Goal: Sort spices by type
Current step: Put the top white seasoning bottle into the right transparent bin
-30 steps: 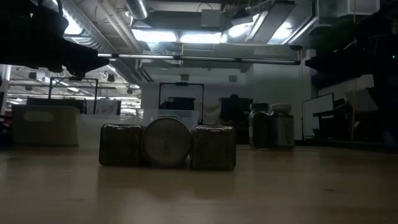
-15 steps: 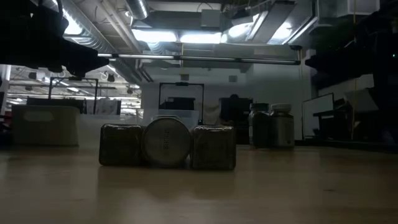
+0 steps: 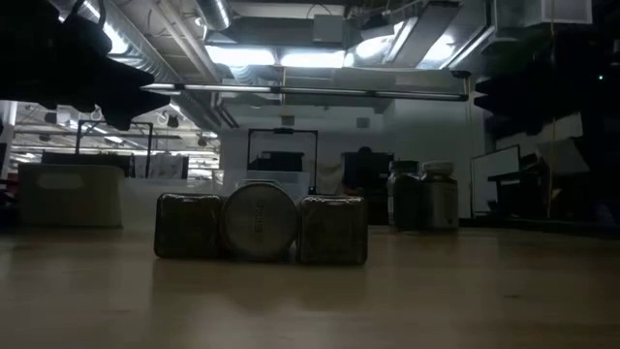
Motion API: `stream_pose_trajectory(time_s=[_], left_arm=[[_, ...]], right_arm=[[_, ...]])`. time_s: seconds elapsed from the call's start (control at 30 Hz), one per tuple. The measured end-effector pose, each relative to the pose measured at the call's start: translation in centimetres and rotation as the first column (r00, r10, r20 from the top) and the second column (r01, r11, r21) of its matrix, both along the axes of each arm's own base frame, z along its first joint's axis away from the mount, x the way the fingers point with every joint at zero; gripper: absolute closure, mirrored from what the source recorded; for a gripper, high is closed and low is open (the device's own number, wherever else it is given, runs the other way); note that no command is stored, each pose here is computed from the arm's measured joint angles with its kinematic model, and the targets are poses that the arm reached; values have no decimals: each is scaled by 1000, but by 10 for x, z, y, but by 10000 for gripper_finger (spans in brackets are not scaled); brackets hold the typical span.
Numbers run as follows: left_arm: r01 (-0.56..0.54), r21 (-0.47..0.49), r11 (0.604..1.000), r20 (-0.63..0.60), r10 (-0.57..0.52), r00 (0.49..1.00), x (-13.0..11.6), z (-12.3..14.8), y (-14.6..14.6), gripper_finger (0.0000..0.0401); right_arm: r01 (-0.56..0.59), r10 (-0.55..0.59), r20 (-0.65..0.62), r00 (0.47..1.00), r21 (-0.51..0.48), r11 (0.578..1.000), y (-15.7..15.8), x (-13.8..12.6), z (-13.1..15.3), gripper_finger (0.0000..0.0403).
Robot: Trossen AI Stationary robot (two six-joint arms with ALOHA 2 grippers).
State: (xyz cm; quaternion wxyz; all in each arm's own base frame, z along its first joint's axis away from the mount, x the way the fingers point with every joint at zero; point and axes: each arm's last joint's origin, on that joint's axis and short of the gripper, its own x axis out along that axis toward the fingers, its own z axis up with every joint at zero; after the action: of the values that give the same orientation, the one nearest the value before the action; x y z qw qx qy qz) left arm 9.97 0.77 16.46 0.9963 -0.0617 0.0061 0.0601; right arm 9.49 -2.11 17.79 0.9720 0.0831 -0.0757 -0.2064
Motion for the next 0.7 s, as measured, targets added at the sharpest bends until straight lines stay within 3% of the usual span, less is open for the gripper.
stream_pose_trajectory(time_s=[0.23,0.47,0.6,0.7], left_arm=[[-3,0,1000,0,3,1000,0,0,0,164],[-3,0,1000,0,3,1000,0,0,0,164],[-4,0,1000,0,4,1000,0,0,0,164],[-4,0,1000,0,4,1000,0,0,0,164]], right_arm=[[65,-66,-48,997,-29,997,-2,4,17,160],[13,-39,-200,979,-127,992,-3,19,38,123],[-37,-24,-367,930,-160,986,-5,35,52,123],[-72,-29,-527,850,-170,983,-7,48,61,122]])
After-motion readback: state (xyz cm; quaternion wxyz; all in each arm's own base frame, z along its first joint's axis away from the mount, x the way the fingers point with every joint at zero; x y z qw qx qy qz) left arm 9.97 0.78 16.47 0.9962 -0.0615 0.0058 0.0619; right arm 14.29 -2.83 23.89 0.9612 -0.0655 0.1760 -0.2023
